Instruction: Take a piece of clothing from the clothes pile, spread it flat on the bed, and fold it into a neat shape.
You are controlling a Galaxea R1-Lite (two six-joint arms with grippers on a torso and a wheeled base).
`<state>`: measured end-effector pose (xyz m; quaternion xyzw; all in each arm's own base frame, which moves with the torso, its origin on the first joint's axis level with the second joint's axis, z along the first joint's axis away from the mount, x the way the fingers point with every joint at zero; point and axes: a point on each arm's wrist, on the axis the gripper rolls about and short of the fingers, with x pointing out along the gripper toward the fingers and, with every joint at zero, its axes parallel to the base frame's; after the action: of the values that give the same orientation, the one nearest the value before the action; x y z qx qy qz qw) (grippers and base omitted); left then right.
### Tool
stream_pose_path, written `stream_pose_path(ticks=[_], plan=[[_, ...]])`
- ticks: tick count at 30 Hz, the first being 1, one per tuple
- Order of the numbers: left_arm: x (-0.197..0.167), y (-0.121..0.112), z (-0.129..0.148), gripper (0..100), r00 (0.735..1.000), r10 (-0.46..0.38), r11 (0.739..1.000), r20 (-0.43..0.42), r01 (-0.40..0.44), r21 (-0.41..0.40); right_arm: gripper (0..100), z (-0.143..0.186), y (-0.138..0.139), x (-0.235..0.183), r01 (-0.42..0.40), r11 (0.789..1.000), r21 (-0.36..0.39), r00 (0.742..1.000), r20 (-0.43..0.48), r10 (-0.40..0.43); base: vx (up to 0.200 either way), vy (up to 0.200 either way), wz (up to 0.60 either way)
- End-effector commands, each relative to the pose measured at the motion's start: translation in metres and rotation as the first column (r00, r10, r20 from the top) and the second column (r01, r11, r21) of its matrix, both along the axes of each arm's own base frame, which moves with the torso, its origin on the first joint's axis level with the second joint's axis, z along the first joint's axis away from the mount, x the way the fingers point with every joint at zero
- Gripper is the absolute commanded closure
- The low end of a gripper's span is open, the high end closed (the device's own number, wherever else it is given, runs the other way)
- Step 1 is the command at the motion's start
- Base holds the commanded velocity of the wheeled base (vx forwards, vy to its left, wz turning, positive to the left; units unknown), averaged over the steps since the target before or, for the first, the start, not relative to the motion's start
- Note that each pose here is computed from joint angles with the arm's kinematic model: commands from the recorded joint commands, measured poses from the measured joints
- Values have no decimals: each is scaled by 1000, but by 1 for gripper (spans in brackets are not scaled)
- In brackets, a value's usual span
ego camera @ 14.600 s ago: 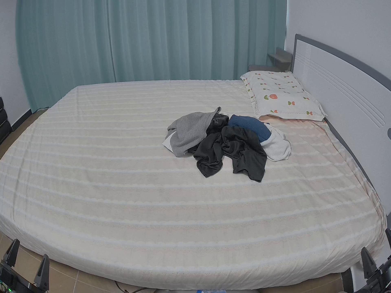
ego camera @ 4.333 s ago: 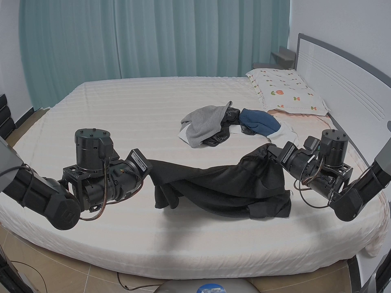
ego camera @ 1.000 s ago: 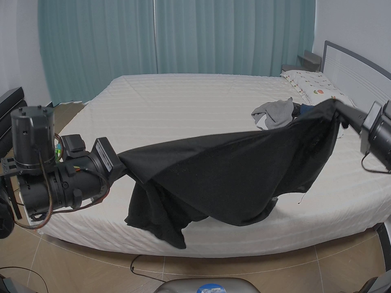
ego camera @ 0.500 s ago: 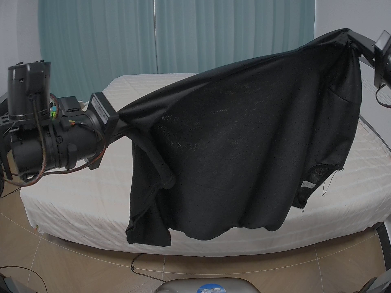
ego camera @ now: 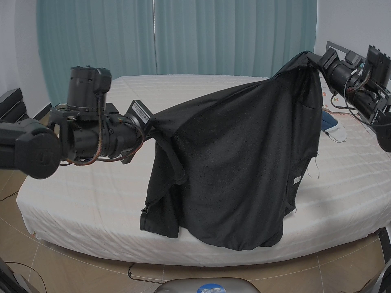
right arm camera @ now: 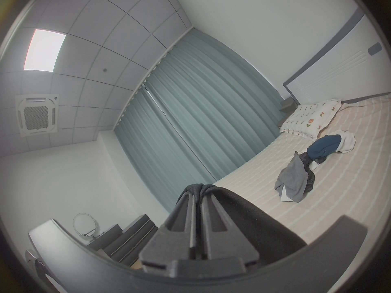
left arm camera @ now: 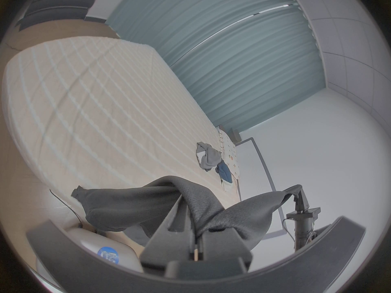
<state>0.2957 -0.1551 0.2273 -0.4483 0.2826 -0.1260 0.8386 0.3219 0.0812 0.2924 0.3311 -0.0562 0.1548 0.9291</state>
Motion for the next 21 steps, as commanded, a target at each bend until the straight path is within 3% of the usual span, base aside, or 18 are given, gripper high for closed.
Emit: stream_pose_path(ticks=[1,11,16,21], plan=[[38,-7,-30,100,997,26,1000,-68,-25,14,100,-39,8,33,-1,1000,-26,996,-87,-1,200,0,0],[77,-2,-69,100,987,55,998,-148,-51,31,100,-67,23,83,0,999,-50,999,-47,-2,200,0,0],[97,0,-95,100,978,81,996,-194,-72,54,100,-109,37,108,-24,997,-74,992,-122,15,200,0,0],[114,1,-118,100,969,99,994,-225,-85,69,100,-142,44,129,-27,996,-80,989,-147,15,0,0,0]])
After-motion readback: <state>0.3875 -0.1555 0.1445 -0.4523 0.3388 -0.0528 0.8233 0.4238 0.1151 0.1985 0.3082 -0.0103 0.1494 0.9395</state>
